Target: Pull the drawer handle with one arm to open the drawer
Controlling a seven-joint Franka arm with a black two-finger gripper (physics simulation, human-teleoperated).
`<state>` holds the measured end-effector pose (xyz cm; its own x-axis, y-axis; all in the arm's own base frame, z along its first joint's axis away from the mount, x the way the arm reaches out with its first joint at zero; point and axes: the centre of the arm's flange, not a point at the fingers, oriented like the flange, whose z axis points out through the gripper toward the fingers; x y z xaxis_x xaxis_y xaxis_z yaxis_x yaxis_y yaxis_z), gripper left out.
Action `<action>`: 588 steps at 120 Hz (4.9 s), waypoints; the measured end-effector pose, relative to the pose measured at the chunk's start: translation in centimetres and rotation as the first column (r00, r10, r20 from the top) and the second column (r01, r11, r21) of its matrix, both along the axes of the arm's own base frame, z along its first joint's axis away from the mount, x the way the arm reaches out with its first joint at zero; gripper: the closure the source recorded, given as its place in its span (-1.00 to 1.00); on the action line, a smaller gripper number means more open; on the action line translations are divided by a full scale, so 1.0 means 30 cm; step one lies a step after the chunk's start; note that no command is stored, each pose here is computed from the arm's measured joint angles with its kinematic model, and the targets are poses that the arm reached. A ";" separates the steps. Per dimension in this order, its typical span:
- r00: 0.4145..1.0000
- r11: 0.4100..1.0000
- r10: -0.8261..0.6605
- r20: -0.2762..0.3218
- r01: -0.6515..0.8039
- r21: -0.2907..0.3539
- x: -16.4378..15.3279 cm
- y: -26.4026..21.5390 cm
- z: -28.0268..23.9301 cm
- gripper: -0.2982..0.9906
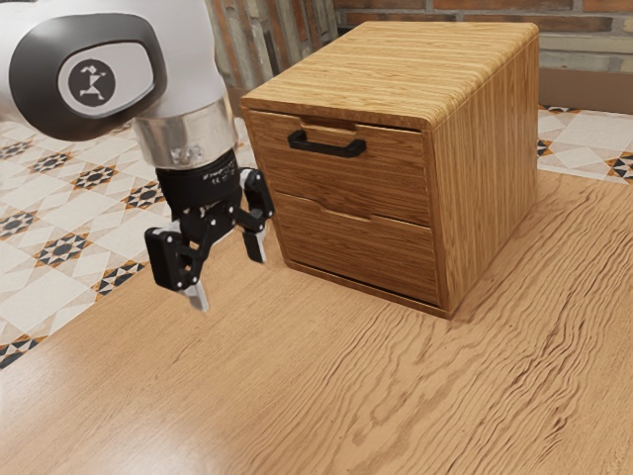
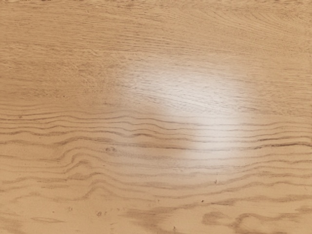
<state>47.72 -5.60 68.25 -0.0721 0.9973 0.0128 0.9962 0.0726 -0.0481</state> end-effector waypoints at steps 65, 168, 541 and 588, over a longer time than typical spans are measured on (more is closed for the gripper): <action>0.949 1.000 -0.004 0.316 -0.004 0.025 0.169 0.126 -0.003 -0.54; 0.905 0.998 -0.034 0.423 0.007 0.064 0.374 0.205 0.033 -0.54; 0.865 0.996 -0.037 0.501 -0.010 0.089 0.626 0.285 -0.090 0.29; 0.865 0.996 -0.036 0.500 -0.009 0.089 0.604 0.294 -0.086 0.63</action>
